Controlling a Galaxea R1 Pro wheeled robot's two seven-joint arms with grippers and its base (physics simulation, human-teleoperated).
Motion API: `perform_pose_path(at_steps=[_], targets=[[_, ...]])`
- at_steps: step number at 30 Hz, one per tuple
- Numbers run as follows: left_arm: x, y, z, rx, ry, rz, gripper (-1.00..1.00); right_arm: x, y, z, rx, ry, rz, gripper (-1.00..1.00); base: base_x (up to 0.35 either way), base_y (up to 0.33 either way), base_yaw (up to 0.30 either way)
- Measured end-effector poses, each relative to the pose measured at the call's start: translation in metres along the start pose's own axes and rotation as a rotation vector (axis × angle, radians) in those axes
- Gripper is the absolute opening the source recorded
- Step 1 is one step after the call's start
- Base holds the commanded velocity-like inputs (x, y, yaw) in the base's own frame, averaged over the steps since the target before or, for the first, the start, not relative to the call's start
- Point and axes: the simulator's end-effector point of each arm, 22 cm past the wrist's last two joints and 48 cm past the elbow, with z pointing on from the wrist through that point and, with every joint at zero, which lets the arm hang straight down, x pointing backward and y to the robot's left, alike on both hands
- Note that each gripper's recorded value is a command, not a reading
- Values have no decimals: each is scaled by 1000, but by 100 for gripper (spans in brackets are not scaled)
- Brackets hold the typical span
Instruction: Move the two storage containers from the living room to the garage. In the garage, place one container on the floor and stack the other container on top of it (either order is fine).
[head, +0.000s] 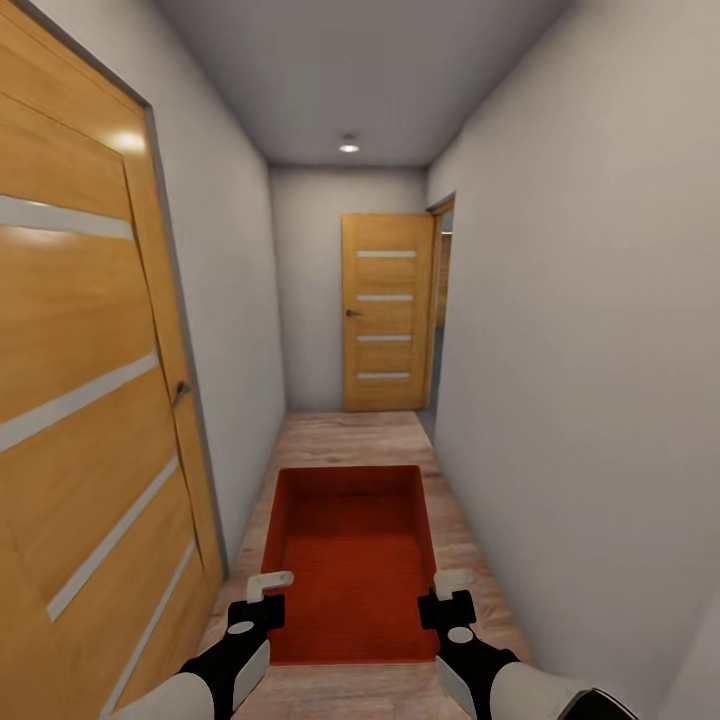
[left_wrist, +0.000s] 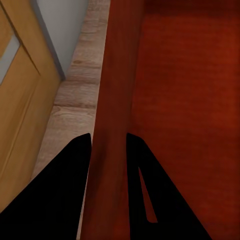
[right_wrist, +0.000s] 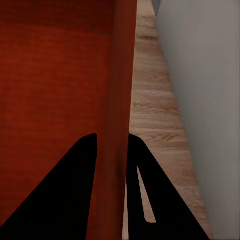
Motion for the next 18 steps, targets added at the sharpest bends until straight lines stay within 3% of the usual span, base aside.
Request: perform_pose_path(at_steps=[8, 18], targets=[[0, 0, 0, 0, 0, 0, -100, 0, 0, 0, 0, 0, 0, -100, 322, 0, 5], [0, 0, 0, 0, 0, 0, -100, 0, 0, 0, 0, 0, 0, -100, 322, 0, 110]])
